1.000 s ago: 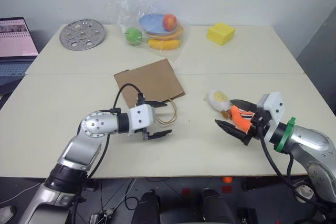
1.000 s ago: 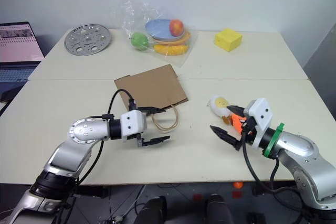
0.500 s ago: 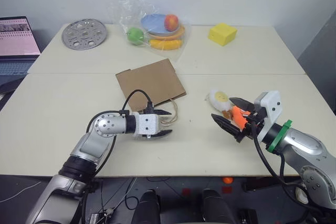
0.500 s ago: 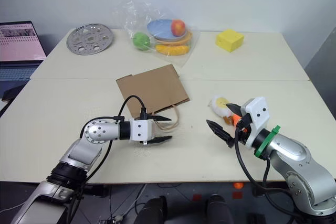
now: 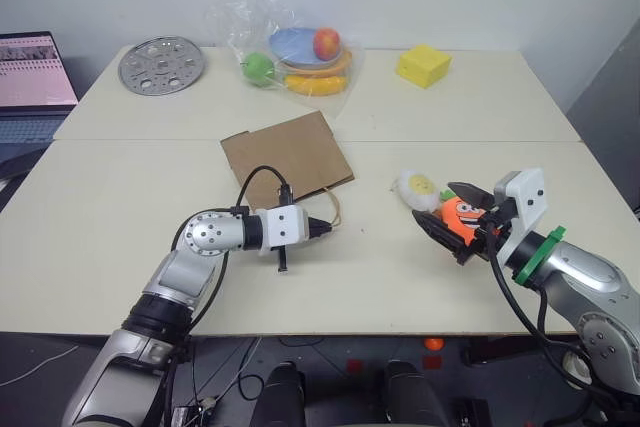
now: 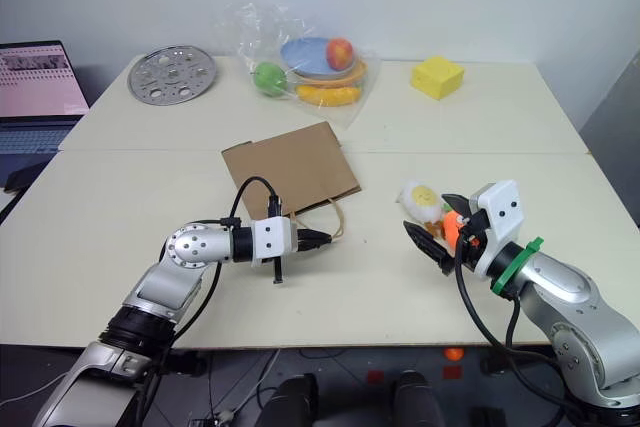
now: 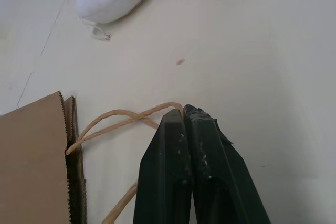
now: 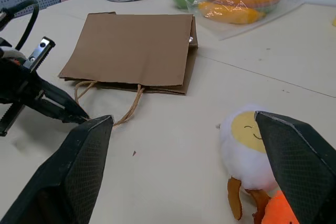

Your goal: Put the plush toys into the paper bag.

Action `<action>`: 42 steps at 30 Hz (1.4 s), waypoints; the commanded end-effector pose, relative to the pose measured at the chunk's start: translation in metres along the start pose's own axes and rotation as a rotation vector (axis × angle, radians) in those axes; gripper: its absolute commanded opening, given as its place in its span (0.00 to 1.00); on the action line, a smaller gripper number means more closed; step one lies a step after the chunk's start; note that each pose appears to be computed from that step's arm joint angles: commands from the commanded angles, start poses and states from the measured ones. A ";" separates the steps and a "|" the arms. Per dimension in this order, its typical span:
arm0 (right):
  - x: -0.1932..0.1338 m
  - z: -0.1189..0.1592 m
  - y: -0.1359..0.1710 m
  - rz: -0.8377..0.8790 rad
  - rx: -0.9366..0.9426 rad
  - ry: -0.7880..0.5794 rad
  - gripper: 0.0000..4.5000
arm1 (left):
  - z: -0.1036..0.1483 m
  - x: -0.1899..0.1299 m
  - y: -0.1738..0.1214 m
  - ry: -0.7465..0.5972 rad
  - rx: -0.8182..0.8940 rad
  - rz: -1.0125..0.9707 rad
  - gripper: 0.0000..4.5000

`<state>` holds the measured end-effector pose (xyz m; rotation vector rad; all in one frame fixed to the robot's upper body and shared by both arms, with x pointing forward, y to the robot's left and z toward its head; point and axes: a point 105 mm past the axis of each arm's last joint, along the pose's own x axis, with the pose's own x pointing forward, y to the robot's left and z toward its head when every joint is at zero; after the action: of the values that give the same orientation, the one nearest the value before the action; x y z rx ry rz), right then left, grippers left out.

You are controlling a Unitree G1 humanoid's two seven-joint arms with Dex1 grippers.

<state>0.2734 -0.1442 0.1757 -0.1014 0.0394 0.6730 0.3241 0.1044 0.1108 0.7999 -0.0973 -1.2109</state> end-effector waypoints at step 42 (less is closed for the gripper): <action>0.192 -0.069 0.099 0.120 0.070 0.164 0.01 | 0.107 -0.115 0.143 -0.425 -0.589 0.282 0.00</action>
<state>0.3656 0.0405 0.0873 -0.0695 0.2169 0.7632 0.3411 0.1550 0.2916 -0.0432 -0.0857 -1.1108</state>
